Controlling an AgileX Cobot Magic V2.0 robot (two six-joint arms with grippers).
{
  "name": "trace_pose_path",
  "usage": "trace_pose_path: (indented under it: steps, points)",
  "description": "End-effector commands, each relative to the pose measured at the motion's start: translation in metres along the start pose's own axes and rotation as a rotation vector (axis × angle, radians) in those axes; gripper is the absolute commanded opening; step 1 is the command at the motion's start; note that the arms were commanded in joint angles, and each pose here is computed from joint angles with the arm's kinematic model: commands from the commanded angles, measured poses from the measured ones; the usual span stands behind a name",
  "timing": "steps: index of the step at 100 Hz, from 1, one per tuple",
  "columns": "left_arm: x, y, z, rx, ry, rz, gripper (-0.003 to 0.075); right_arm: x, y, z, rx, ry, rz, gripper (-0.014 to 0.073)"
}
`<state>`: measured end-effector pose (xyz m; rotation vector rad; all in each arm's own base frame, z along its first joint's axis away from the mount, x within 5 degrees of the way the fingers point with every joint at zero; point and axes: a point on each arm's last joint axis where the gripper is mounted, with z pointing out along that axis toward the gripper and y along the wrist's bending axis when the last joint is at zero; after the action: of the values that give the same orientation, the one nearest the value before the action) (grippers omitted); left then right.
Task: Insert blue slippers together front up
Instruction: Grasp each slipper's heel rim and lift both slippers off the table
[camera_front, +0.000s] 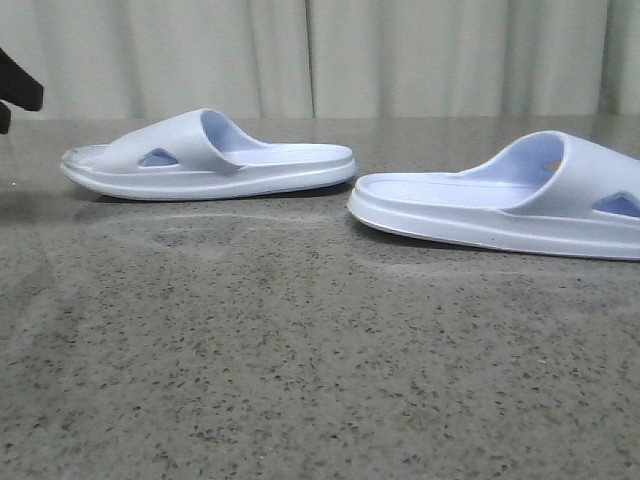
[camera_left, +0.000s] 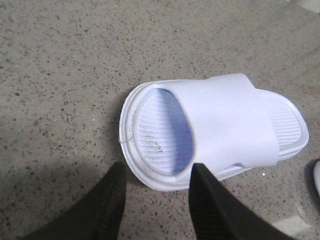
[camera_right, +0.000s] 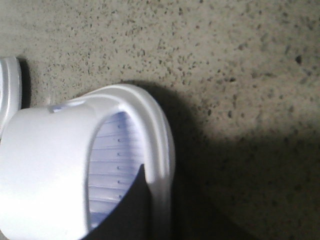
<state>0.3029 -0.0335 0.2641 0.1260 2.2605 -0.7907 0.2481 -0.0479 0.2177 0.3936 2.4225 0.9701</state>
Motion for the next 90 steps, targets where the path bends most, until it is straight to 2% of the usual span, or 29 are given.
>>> trace_pose_path:
  steps: [1, 31, 62, 71, 82, 90]
  points:
    - [-0.018, -0.002, 0.004, 0.050, -0.033, -0.012, 0.0262, -0.005, 0.008, -0.006, -0.023, -0.031, -0.031, -0.0107]
    - [-0.025, 0.021, 0.041, 0.110, 0.053, -0.065, 0.0262, -0.006, 0.008, -0.006, -0.020, -0.033, -0.031, -0.0107]
    - [-0.028, 0.023, 0.056, 0.235, 0.107, -0.101, 0.0250, -0.006, 0.008, -0.006, -0.020, -0.033, -0.031, -0.0107]
    - [-0.026, 0.021, 0.057, 0.271, 0.131, -0.106, 0.0187, -0.006, 0.008, -0.006, -0.020, -0.033, -0.031, -0.0107]
    - [-0.025, 0.019, 0.056, 0.292, 0.145, -0.102, 0.0012, -0.006, 0.008, -0.006, -0.020, -0.033, -0.031, -0.0107]
    - [-0.025, 0.018, 0.053, 0.324, 0.158, -0.102, 0.0015, -0.006, 0.008, -0.006, -0.021, -0.035, -0.030, -0.0107]
